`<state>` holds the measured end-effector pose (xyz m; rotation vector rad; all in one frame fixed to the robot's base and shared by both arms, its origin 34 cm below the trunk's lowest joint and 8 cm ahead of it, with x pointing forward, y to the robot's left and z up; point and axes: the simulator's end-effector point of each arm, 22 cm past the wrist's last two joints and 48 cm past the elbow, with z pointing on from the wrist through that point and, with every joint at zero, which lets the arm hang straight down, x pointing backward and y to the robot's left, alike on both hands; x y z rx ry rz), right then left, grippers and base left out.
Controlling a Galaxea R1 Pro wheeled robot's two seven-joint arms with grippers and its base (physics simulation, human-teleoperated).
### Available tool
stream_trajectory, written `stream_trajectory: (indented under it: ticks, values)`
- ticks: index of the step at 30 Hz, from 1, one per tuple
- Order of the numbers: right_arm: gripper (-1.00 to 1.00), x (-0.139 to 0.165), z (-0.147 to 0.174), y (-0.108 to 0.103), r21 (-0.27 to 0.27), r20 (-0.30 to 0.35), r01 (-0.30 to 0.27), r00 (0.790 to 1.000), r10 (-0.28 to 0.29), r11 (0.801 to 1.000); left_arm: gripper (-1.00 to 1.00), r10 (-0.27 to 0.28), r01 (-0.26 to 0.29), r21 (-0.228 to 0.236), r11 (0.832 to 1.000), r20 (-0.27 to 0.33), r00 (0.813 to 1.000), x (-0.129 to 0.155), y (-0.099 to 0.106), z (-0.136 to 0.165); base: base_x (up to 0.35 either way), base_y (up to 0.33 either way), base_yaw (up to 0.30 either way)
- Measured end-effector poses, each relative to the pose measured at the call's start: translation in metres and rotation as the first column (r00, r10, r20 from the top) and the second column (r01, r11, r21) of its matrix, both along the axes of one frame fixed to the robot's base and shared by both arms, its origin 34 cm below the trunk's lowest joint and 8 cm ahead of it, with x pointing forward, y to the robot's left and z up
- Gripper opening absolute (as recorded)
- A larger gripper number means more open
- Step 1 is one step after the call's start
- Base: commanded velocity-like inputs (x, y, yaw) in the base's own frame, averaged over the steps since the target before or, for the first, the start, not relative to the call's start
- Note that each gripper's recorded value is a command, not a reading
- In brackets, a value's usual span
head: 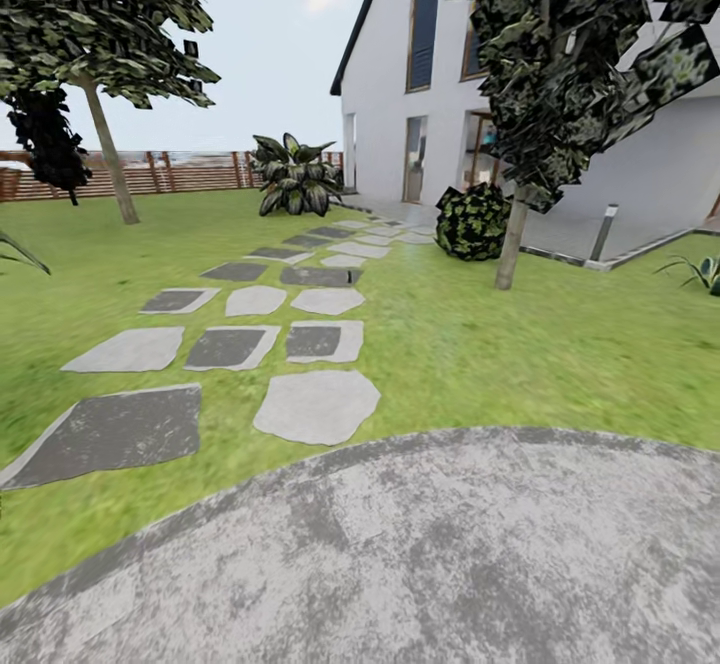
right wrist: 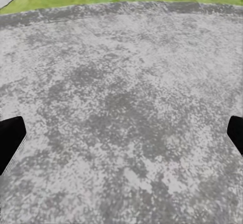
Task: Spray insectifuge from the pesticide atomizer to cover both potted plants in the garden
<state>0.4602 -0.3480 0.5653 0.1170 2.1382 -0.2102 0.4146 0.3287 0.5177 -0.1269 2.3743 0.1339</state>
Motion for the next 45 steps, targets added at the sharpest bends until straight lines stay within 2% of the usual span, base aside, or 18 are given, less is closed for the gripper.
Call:
stream_trajectory:
  ticks: [13,45]
  values:
    - [1.00,-0.005,-0.005,-0.002,-0.001,-0.017,0.008,1.000,-0.008,1.000,1.00,0.000,0.000,0.000,1.000,-0.017,1.000,-0.005,0.000,-0.005,0.339,0.000,0.092]
    - [1.00,-0.011,-0.010,-0.004,-0.005,-0.036,-0.001,0.999,0.001,1.000,1.00,0.000,0.000,0.000,1.000,-0.020,1.000,-0.006,0.000,-0.006,0.340,0.000,0.002]
